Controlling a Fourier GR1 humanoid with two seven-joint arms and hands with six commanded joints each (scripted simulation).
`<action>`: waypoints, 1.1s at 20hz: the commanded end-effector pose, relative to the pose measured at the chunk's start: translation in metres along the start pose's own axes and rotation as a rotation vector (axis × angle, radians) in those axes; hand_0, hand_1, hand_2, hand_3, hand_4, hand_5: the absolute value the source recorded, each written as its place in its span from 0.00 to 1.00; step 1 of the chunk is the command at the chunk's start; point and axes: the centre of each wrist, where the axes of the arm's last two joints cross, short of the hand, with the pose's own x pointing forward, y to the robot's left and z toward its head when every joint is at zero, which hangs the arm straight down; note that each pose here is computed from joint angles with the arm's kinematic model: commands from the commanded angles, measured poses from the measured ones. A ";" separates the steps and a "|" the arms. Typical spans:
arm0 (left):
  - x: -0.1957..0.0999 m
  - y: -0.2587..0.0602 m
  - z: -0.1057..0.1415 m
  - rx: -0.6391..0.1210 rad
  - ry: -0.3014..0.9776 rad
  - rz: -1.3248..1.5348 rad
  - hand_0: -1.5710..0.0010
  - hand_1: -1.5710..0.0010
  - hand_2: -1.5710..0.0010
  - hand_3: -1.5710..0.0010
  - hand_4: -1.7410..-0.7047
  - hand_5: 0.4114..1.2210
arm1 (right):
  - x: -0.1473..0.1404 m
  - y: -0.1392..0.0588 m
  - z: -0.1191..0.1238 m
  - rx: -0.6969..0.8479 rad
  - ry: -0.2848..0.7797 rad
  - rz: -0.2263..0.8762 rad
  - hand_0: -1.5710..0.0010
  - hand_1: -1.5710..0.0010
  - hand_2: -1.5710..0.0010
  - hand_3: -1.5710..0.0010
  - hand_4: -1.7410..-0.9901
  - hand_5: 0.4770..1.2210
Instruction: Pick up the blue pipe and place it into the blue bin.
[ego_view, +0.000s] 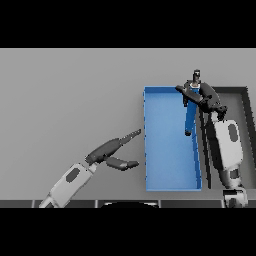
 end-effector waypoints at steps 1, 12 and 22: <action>0.003 -0.004 -0.005 -0.001 0.006 0.000 1.00 1.00 1.00 1.00 0.88 0.07 | -0.008 0.005 -0.002 0.007 0.031 0.009 0.00 0.00 0.00 0.25 0.23 1.00; 0.005 -0.002 -0.005 0.000 0.007 -0.008 1.00 1.00 1.00 1.00 0.88 0.08 | -0.054 0.015 -0.004 0.012 0.418 0.034 0.69 0.71 0.72 0.83 0.63 0.89; 0.008 0.000 -0.001 0.007 0.004 -0.003 1.00 1.00 1.00 1.00 0.88 0.07 | -0.051 0.021 0.005 0.051 0.405 0.297 0.96 0.97 0.97 0.98 0.74 0.46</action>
